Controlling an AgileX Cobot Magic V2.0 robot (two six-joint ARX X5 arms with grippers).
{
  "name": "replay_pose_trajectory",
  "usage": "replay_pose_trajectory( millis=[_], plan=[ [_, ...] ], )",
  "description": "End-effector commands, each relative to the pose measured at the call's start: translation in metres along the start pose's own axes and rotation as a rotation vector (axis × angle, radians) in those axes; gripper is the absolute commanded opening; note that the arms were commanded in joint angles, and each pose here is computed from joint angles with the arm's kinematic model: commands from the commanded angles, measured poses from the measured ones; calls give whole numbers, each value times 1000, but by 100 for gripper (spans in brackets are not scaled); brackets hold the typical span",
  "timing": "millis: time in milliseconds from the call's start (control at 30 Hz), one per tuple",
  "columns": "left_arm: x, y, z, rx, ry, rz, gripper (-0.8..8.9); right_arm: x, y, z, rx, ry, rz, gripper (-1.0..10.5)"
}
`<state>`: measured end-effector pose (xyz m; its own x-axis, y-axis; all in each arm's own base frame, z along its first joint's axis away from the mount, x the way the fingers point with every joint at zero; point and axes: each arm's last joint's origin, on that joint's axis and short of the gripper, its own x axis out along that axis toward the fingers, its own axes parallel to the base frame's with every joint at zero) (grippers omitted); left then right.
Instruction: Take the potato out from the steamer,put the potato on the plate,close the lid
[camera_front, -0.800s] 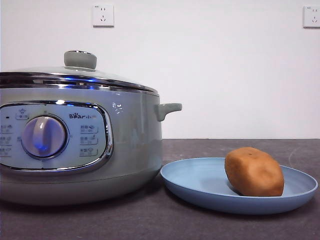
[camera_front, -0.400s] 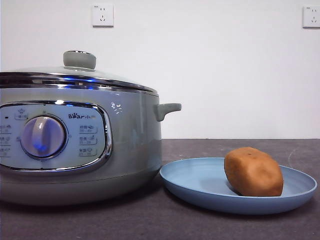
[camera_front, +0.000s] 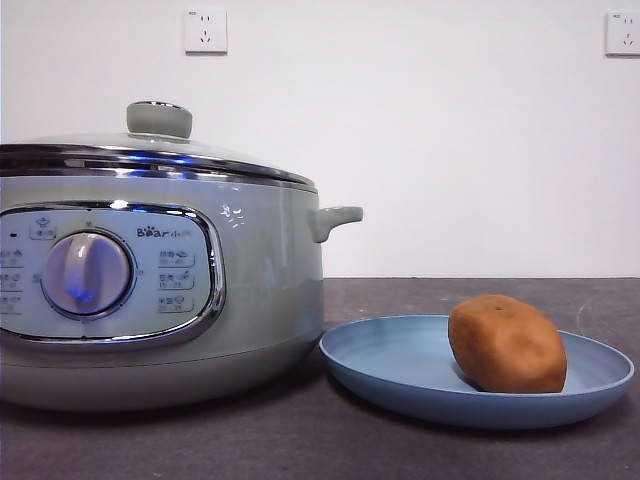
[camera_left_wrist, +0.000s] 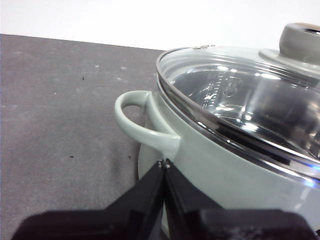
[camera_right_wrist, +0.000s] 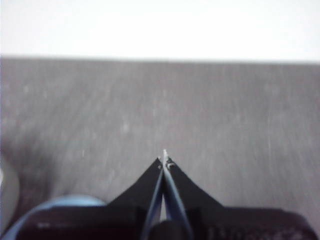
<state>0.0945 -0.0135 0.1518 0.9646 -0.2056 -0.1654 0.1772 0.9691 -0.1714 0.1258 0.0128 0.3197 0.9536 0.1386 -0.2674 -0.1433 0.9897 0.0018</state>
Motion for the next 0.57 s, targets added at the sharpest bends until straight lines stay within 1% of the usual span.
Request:
replay_pose_trajectory(
  millis=[33, 167, 367, 467, 567],
  plan=[
    [1, 1, -4, 3, 10, 5, -3, 11, -1, -29, 33, -75, -2, -1],
    [1, 1, -4, 3, 9, 5, -3, 19, -1, -73, 82, -131, -1, -1],
    [1, 1, -4, 3, 9, 5, -3, 27, 0, -127, 134, -142, 1, -1],
    [1, 1, -4, 3, 9, 5, -3, 27, 0, -144, 148, -141, 3, -1],
    [1, 1, -4, 3, 9, 5, -3, 27, 0, -153, 148, -151, 5, -1]
  ],
)
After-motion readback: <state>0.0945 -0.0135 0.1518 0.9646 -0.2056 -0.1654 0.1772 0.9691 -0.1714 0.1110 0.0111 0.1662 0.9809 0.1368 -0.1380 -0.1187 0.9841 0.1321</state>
